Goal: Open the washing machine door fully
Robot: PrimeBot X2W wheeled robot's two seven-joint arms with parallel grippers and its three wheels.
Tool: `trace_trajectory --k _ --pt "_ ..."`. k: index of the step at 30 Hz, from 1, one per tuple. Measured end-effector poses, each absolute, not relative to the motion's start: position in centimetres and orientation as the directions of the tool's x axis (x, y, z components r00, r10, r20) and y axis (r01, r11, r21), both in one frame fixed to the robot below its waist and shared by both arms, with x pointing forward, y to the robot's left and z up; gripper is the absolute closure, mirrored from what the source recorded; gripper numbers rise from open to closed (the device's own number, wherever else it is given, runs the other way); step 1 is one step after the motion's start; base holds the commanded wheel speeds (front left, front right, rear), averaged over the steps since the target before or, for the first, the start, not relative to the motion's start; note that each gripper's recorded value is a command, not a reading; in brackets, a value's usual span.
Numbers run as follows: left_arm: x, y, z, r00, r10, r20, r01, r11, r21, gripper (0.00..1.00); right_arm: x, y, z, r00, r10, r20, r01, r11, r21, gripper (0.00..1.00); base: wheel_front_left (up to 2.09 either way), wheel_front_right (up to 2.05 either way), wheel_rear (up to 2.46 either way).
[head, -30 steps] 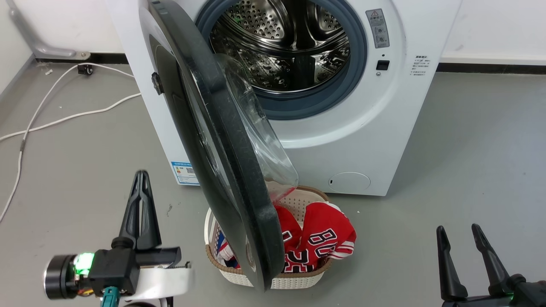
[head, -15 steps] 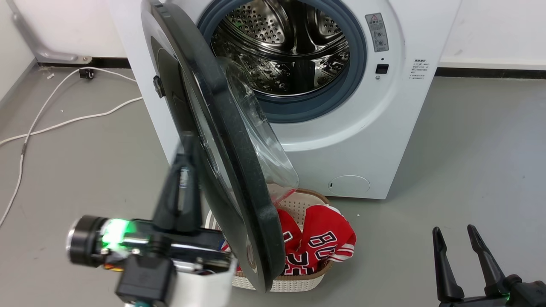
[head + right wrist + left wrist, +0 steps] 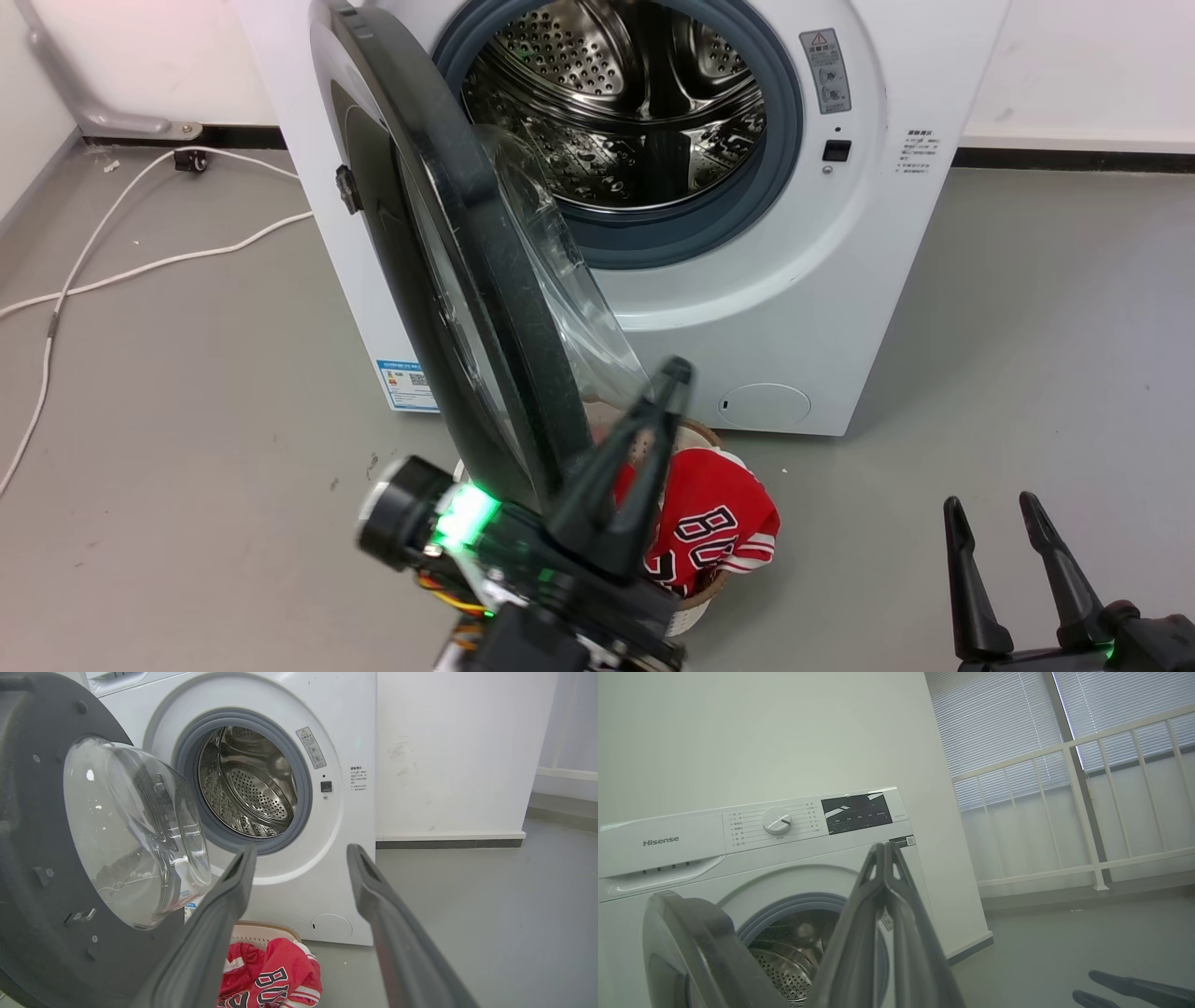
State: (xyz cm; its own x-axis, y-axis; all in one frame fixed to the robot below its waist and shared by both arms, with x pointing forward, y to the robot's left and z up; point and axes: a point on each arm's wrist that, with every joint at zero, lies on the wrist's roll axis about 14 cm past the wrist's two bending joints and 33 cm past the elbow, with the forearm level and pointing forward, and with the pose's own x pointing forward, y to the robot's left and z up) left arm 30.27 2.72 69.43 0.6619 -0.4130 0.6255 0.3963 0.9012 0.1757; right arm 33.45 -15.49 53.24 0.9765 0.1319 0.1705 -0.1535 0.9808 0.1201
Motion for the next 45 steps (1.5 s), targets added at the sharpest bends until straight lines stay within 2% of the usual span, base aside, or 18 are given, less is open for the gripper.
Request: trace_trajectory --k 11,23,29,45 --pt "28.7 -1.6 67.8 0.612 -0.541 0.577 0.55 0.815 0.182 1.0 33.5 -15.5 53.0 0.978 0.132 0.164 -0.153 0.98 0.126 0.0 0.0 0.0 0.0" --pt "27.8 -4.3 64.5 0.611 -0.623 0.488 0.648 0.748 0.144 1.0 34.0 -15.3 52.8 0.978 0.135 0.157 -0.156 0.979 0.128 0.0 0.0 0.0 0.0" --pt "28.3 -4.4 61.9 0.641 -0.645 0.417 0.661 0.739 0.127 1.0 34.3 -15.1 52.5 0.979 0.141 0.148 -0.16 0.979 0.13 0.0 0.0 0.0 0.0" --pt "31.3 -1.4 56.3 0.771 -0.584 0.255 0.589 0.806 0.066 1.0 35.5 -15.1 52.1 0.981 0.141 0.136 -0.159 0.979 0.125 0.0 0.0 0.0 0.0"
